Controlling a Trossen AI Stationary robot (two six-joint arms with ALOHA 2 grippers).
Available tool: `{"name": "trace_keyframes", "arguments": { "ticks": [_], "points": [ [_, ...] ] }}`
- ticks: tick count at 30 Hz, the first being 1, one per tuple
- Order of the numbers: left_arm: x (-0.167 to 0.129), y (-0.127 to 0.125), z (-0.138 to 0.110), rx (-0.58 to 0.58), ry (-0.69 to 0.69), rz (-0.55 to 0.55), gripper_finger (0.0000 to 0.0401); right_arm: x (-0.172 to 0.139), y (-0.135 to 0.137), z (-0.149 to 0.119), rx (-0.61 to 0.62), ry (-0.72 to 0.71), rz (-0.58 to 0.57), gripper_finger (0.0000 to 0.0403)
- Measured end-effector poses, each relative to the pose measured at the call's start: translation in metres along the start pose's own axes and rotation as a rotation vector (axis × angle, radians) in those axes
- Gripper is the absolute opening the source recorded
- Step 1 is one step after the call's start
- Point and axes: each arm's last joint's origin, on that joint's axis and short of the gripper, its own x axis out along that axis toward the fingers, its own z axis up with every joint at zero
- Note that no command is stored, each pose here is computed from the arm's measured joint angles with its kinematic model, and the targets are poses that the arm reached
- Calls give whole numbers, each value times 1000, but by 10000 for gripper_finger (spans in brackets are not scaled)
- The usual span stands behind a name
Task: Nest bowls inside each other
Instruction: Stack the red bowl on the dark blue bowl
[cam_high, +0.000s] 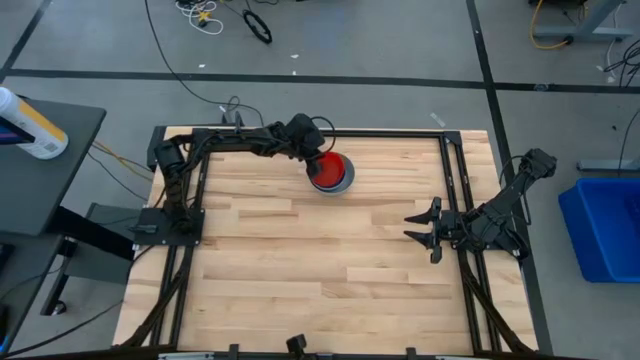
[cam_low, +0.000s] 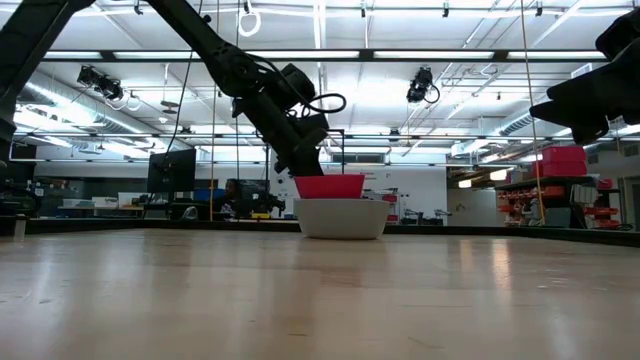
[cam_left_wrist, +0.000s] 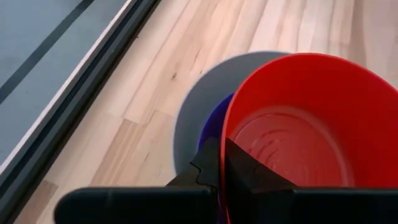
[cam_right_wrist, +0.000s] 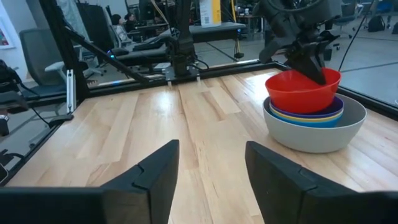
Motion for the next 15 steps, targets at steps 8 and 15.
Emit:
{"name": "trace_keyframes", "arguments": {
  "ticks": [8,15],
  "points": [
    [0,-1,0,1,2,-10,6,0,0,0,0,0,0,206],
    [0,-2,0,9,1,-26,45,0,0,0,1,-1,-1,211]
  ]
}}
